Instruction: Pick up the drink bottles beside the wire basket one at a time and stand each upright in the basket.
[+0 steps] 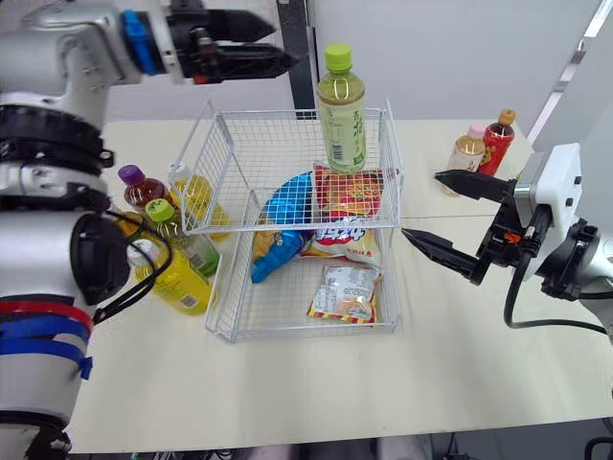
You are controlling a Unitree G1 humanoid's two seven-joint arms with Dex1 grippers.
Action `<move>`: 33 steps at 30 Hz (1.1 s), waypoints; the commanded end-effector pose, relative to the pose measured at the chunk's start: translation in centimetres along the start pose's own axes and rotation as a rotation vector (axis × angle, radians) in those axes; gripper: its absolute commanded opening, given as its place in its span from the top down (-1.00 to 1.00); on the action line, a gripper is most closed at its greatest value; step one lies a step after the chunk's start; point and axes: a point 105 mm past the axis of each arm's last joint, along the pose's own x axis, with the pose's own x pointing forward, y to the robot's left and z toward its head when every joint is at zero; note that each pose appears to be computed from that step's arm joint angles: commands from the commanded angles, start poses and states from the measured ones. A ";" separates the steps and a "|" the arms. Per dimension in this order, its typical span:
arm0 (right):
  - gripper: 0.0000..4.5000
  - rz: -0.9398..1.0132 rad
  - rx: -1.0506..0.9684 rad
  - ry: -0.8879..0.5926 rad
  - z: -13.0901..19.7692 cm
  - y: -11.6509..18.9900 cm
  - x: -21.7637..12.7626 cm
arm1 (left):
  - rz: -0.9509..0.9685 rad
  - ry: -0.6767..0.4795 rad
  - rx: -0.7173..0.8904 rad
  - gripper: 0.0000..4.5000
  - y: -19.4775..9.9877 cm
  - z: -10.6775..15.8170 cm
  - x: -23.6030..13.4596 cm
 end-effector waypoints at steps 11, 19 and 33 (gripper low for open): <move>-1.00 0.205 -0.060 -0.030 1.5 0.0 2.7 | 0.448 0.072 0.038 -0.99 -1.5 -2.7 -16.0; -1.00 0.334 -0.057 -0.050 1.7 0.3 4.6 | 0.719 0.144 -0.073 -0.99 -2.8 -7.8 -25.1; -1.00 0.459 -0.055 -0.082 0.4 3.1 5.6 | 0.817 0.232 -0.195 -0.99 -6.3 -15.3 -26.8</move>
